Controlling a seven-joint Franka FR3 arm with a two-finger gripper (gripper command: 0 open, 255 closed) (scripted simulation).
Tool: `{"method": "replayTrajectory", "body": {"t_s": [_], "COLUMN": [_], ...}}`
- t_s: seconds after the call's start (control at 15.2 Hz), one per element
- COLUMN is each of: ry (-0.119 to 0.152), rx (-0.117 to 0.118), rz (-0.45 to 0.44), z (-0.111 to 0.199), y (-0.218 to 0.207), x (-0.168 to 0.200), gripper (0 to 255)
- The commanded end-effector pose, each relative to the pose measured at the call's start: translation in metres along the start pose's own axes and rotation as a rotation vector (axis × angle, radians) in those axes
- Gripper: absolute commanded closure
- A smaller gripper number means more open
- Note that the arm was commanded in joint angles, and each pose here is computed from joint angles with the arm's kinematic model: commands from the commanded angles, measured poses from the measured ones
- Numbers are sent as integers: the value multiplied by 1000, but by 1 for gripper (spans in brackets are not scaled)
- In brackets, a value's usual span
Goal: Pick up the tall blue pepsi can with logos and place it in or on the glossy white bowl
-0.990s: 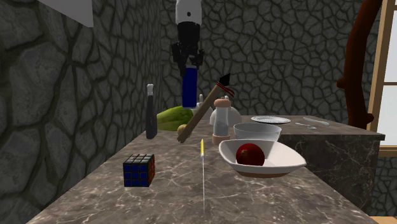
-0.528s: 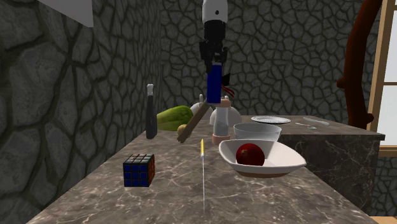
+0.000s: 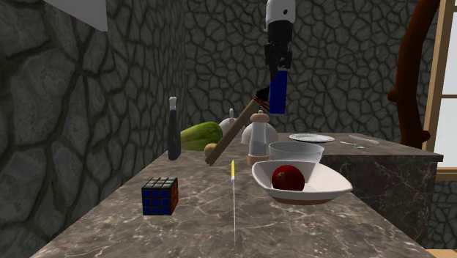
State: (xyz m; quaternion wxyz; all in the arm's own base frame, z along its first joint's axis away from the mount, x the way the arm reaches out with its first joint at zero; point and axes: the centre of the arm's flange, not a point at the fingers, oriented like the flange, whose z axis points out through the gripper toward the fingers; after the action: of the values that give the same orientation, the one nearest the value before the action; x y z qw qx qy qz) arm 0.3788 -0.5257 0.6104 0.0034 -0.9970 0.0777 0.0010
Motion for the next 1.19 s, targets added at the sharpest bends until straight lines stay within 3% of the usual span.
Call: {"method": "replayTrajectory", "body": {"t_s": [0.0,0.26,1.12], "ry": [1,1,1], "rx": [0,0,0], "rz": [-2,-2,-2], "z": [-1,-7,61], "y": [21,57,58], "x": [-14,-41,-41], "gripper": [255,255,255]}}
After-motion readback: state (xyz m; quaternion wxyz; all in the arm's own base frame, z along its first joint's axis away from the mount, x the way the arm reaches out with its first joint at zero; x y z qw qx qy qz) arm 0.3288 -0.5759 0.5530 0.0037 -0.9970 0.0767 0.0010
